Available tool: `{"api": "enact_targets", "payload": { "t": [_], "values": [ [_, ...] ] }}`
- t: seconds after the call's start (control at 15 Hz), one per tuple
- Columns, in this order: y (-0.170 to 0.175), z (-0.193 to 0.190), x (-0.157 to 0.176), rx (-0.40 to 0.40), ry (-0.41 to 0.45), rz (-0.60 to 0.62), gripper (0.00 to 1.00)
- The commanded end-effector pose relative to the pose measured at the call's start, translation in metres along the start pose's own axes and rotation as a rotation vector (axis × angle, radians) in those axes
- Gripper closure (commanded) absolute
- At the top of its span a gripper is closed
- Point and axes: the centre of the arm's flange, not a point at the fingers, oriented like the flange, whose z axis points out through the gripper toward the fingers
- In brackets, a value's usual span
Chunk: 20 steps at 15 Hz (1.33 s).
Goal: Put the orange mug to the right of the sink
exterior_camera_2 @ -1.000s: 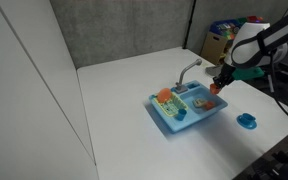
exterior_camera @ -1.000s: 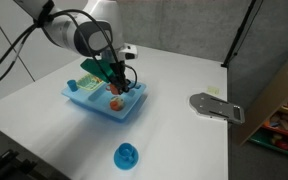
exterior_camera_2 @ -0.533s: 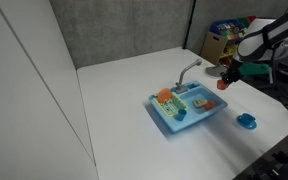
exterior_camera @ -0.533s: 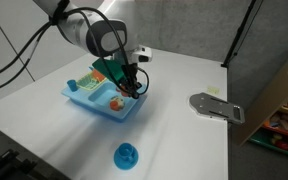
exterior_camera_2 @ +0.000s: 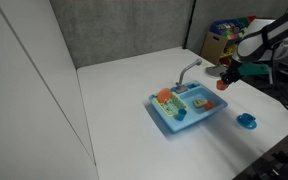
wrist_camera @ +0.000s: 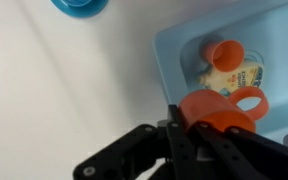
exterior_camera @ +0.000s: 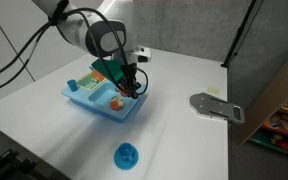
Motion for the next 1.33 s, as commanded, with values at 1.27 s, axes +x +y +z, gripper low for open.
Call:
{"api": "enact_targets", "payload": {
  "t": [1.27],
  "values": [
    [0.103,0.068,0.065,-0.021,-0.082,0.589,0.97]
  ]
}}
